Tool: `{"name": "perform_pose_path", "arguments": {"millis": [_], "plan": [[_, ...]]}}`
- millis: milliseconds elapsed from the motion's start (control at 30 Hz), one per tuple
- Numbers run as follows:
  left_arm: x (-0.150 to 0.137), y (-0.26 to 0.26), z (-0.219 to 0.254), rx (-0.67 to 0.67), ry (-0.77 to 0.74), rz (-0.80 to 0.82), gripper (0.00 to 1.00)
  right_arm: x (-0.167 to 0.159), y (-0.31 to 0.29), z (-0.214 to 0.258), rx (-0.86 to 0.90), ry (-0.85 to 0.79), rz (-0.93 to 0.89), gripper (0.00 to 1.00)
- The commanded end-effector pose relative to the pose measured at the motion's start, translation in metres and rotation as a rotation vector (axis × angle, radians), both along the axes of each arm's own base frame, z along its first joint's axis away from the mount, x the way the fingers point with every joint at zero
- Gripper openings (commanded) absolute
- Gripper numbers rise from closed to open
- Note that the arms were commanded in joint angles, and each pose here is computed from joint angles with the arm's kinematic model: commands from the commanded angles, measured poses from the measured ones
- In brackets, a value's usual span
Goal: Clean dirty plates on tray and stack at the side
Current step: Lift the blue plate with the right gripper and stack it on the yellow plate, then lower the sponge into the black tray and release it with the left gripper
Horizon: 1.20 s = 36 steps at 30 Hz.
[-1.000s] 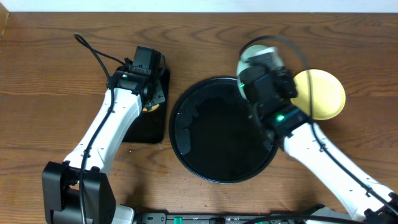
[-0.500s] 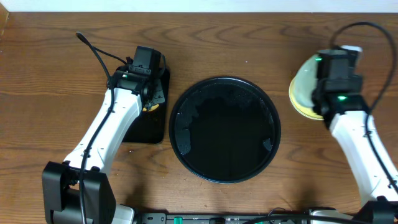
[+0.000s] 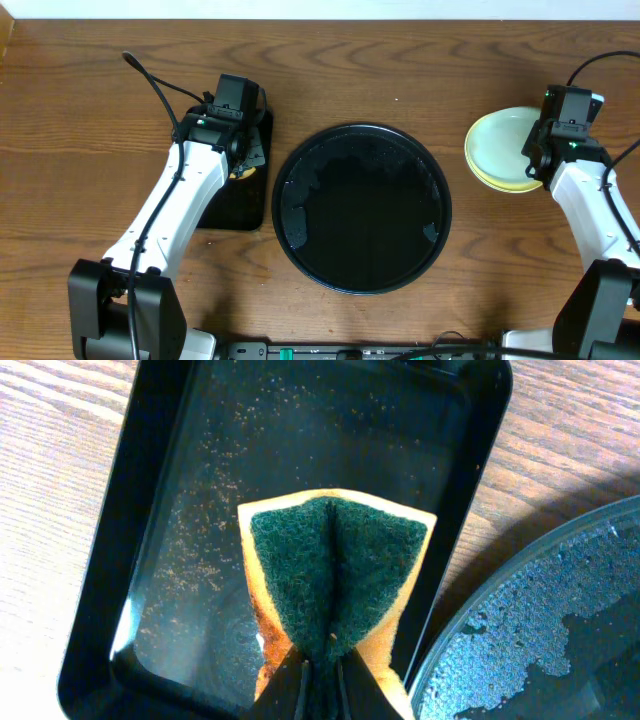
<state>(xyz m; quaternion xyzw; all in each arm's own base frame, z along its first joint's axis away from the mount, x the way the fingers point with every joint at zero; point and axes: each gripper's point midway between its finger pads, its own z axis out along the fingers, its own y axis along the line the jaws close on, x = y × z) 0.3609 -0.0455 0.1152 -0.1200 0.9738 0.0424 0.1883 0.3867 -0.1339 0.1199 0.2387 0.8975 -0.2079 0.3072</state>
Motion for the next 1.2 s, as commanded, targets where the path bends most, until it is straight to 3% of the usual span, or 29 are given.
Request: {"name": "perform_pose_path", "arguments": {"millis": [0,200,300,433,800,1033,1167], "plan": [[0.000,0.004,-0.003,0.022,0.011,-0.002,0.08,0.005,0.018,-0.007,0.115,-0.019,0.052,0.49],[0.000,0.004,-0.003,0.050,0.022,-0.076,0.07,-0.003,0.081,-0.028,0.418,0.047,0.239,0.50],[0.002,0.005,-0.004,0.045,0.027,-0.130,0.08,-0.013,0.097,-0.034,0.464,0.102,0.267,0.50],[0.010,-0.007,-0.014,-0.128,0.038,-0.225,0.08,-0.021,0.111,-0.038,0.470,0.147,0.295,0.50],[0.013,0.011,-0.085,-0.412,0.182,-0.214,0.07,-0.023,0.131,-0.039,0.469,0.174,0.344,0.50],[0.002,0.044,-0.121,-0.432,0.274,-0.115,0.07,-0.023,0.133,-0.039,0.461,0.178,0.358,0.50],[-0.011,0.108,-0.131,-0.262,0.320,0.193,0.08,-0.023,0.133,-0.039,0.456,0.181,0.366,0.50]]}}
